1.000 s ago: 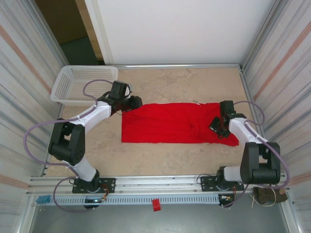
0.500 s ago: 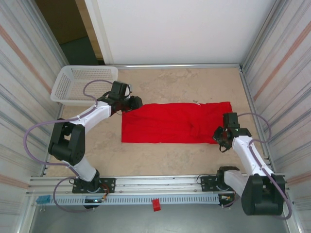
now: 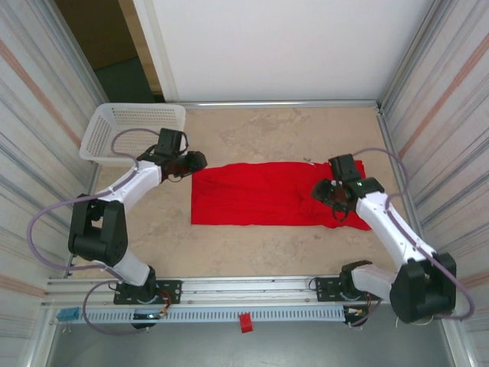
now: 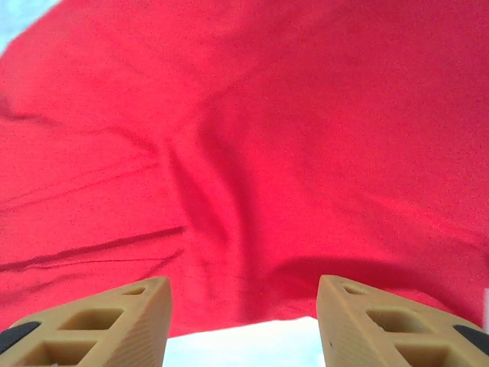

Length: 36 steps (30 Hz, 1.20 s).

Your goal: Fold the inside-out t-shirt

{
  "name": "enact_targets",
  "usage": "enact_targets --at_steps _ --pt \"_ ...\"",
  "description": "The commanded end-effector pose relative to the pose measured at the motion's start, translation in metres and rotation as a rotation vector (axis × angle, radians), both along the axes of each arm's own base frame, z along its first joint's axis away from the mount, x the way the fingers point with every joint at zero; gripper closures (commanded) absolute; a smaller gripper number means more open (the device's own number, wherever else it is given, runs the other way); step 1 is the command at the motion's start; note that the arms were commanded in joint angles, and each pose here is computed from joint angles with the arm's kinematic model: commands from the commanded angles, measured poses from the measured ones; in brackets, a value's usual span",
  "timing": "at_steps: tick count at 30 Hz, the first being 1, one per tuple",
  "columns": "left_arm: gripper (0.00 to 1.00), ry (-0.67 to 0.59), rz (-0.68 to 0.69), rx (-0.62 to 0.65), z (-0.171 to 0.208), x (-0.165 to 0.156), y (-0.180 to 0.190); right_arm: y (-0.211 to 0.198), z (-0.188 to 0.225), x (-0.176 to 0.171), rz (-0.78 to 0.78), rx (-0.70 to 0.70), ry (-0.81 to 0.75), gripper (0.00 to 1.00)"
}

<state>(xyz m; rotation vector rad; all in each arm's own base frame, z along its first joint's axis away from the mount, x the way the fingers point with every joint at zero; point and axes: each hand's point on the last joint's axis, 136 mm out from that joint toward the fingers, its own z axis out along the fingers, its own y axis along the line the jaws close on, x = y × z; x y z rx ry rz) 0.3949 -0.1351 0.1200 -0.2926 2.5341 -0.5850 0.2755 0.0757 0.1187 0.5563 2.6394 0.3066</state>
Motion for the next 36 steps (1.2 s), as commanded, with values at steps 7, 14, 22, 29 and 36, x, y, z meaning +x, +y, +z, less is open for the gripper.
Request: enact_targets --at_steps 7,14,22,29,36 --pt "0.57 0.106 -0.042 0.134 -0.035 0.013 0.018 0.056 -0.034 0.055 0.153 0.038 0.059 0.48" --pt "0.57 0.139 -0.024 0.117 -0.054 0.018 0.015 0.066 -0.063 0.048 0.144 0.069 0.11 0.49" --pt "0.57 0.165 -0.022 0.082 -0.07 0.016 0.004 0.083 -0.056 0.032 0.185 0.091 0.101 0.5" --pt "0.61 0.181 -0.012 0.059 -0.082 0.014 -0.003 0.1 -0.062 0.017 0.198 0.128 0.111 0.5" --pt "0.62 0.153 0.047 0.098 -0.074 0.007 0.009 0.1 -0.078 0.006 0.173 0.133 0.143 0.51"
